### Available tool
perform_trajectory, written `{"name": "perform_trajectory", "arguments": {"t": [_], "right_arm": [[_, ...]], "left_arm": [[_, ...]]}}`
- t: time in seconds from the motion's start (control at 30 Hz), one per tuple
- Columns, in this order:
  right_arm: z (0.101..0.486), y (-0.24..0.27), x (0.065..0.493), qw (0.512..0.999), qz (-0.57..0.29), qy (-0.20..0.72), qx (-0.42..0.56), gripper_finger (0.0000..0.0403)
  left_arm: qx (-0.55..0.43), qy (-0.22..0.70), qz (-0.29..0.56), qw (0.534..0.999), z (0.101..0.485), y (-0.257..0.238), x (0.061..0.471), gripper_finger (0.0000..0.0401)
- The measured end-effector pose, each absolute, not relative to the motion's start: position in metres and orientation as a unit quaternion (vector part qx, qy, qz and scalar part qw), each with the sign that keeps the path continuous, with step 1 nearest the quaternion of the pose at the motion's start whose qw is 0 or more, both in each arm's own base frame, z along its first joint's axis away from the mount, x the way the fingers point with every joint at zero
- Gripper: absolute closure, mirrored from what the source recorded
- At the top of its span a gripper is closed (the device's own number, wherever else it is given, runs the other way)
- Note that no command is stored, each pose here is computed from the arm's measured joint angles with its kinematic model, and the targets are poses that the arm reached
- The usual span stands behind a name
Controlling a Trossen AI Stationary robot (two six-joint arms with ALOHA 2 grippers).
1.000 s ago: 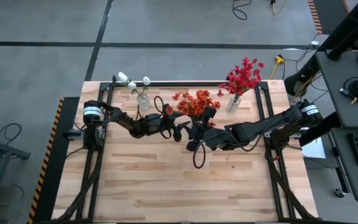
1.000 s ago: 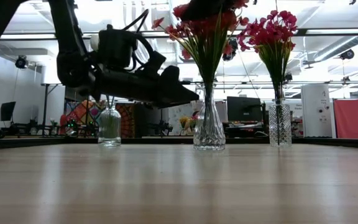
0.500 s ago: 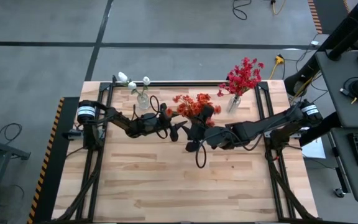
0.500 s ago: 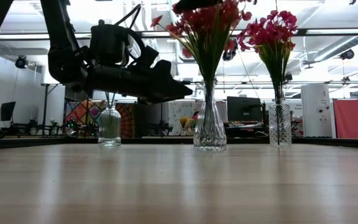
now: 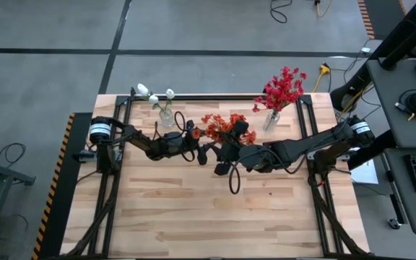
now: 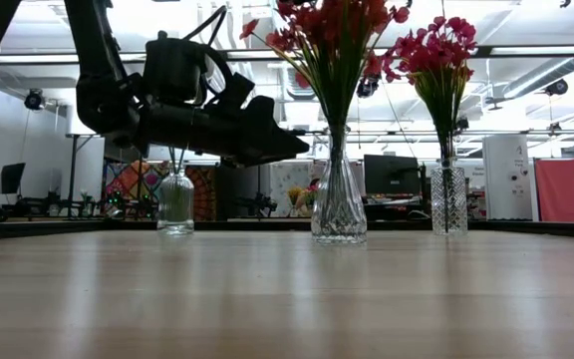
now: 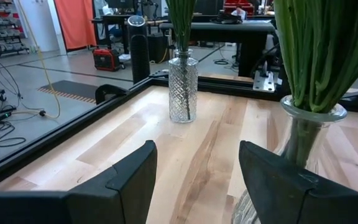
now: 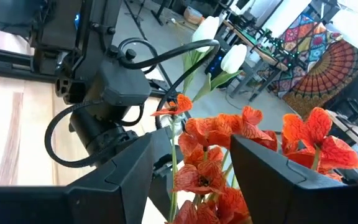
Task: Sort flowers into vase by color
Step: Put the orange flowers into the bottom transparent vase
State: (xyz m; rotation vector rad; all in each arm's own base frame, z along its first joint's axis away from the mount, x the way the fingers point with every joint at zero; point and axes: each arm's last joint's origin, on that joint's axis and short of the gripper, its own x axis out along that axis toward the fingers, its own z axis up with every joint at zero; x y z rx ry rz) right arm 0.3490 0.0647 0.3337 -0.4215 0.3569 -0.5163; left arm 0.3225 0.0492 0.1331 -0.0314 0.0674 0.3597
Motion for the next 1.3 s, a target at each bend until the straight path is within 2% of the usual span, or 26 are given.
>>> {"name": "perform_trajectory", "arguments": {"t": [0.23,0.77,1.3], "right_arm": [[0.337,0.063,0.350,0.929,-0.254,0.164,-0.215,0.0197],[0.337,0.059,0.352,0.929,-0.242,0.164,-0.226,0.0197],[0.351,0.056,0.356,0.926,-0.250,0.114,-0.259,0.0197]], "left_arm": [[-0.012,0.018,0.143,0.989,0.136,0.042,0.324,0.0191],[-0.004,0.026,0.145,0.989,0.134,0.042,0.324,0.0191],[-0.004,0.028,0.145,0.989,0.134,0.042,0.324,0.0190]]}}
